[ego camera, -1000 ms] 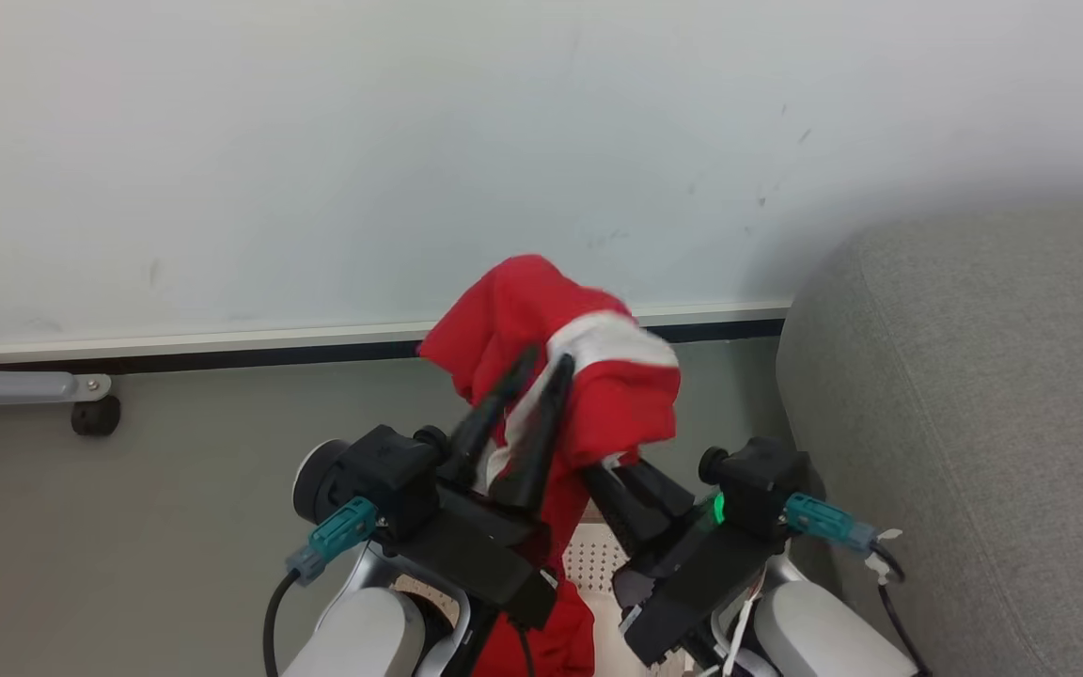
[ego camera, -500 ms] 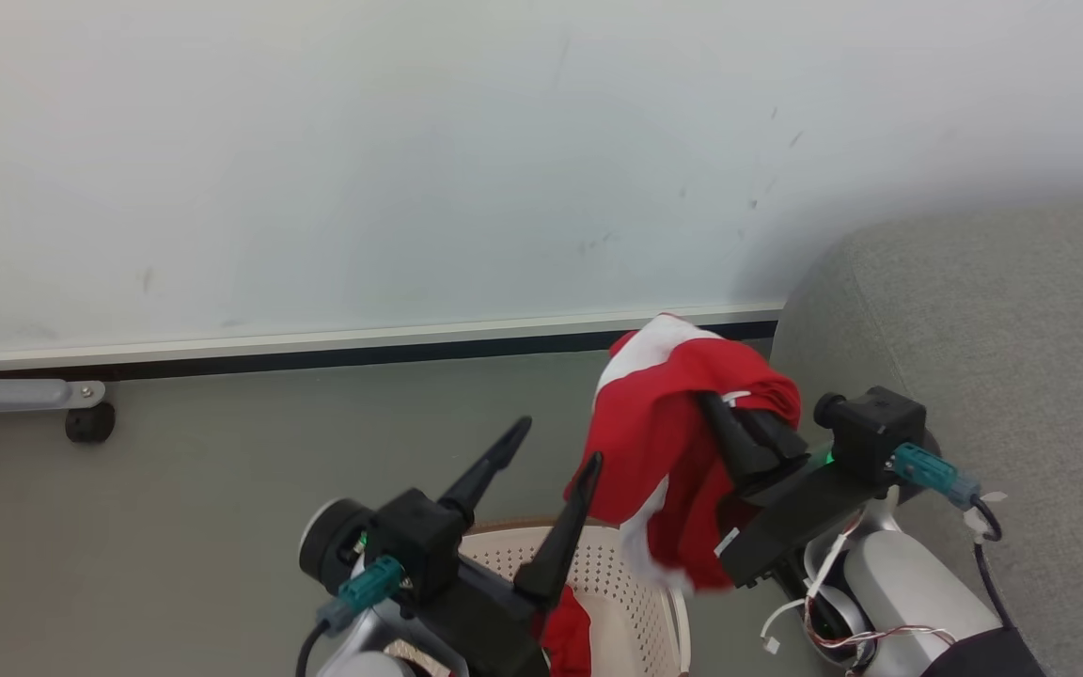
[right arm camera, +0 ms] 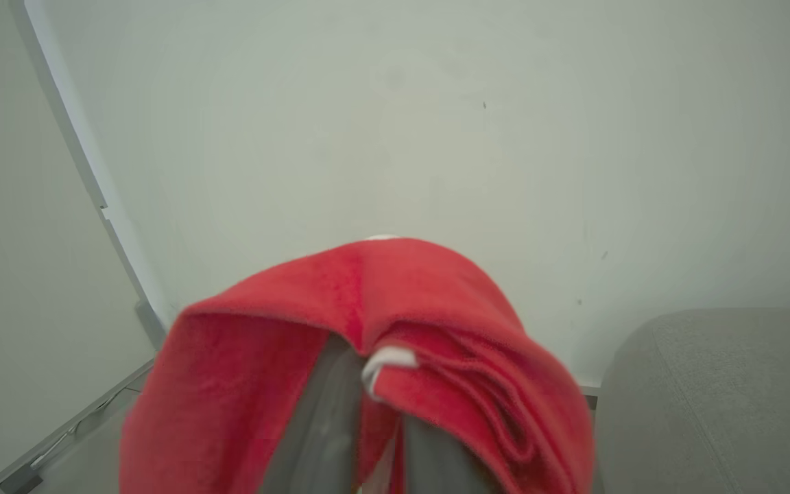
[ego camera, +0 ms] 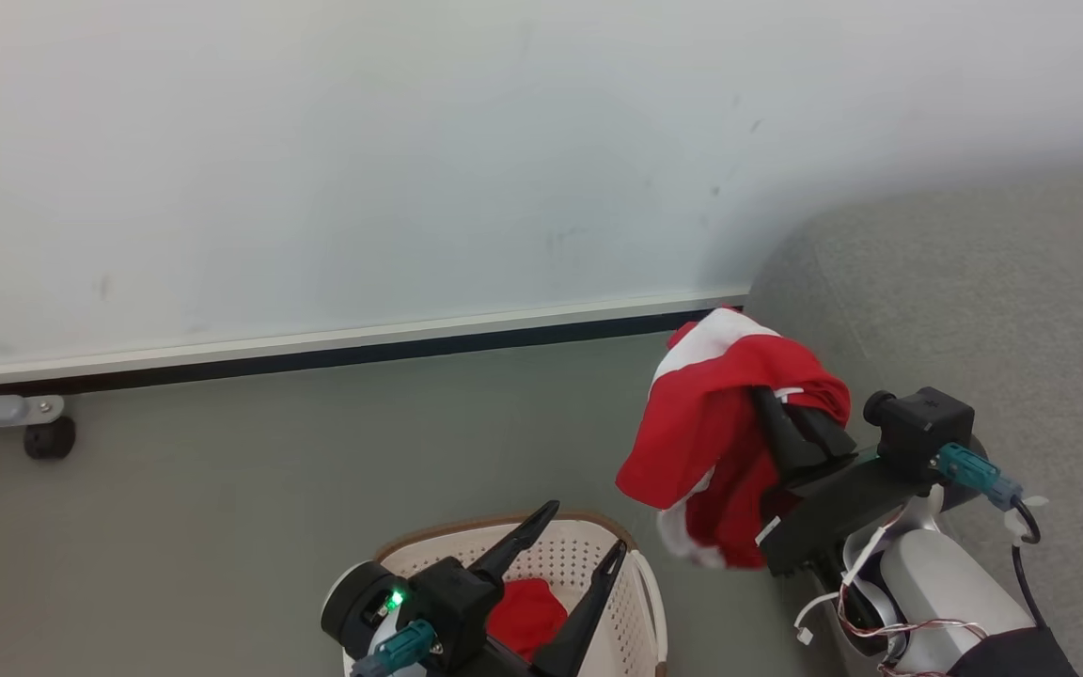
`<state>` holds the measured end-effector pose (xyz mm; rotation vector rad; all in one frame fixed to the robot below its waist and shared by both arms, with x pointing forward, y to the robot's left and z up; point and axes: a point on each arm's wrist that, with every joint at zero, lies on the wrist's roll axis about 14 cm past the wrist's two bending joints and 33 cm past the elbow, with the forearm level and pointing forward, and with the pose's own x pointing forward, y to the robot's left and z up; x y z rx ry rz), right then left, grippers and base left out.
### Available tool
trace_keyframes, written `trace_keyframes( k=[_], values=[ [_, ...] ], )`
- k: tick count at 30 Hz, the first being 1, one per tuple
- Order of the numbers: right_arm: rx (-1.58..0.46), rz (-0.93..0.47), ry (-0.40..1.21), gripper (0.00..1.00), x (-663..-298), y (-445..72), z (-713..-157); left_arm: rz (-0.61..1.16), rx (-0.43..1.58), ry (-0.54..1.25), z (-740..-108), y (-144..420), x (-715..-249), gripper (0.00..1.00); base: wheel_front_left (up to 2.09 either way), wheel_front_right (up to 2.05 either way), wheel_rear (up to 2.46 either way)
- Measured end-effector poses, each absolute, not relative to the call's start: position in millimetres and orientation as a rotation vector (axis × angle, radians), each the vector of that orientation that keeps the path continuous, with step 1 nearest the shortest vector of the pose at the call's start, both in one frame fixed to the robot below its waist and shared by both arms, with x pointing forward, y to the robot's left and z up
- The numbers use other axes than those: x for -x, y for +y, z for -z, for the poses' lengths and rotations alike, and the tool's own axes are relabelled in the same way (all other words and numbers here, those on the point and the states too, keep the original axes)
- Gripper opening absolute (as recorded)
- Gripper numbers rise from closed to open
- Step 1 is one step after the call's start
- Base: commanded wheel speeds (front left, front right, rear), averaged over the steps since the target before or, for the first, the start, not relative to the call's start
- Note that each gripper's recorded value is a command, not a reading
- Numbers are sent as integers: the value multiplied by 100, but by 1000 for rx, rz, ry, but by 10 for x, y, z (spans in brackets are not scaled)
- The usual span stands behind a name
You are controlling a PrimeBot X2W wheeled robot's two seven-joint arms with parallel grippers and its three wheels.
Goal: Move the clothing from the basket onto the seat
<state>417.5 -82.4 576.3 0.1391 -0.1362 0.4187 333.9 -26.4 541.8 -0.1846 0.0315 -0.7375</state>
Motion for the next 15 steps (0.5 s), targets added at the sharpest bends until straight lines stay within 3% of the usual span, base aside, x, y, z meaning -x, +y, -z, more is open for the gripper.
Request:
trace_keyframes(
  k=[15],
  values=[
    [-158, -181, -120, 0, -4133, -1646, -5614, 897, 159, 68, -5342, -648, -3278, 100, 0, 0, 0]
  ],
)
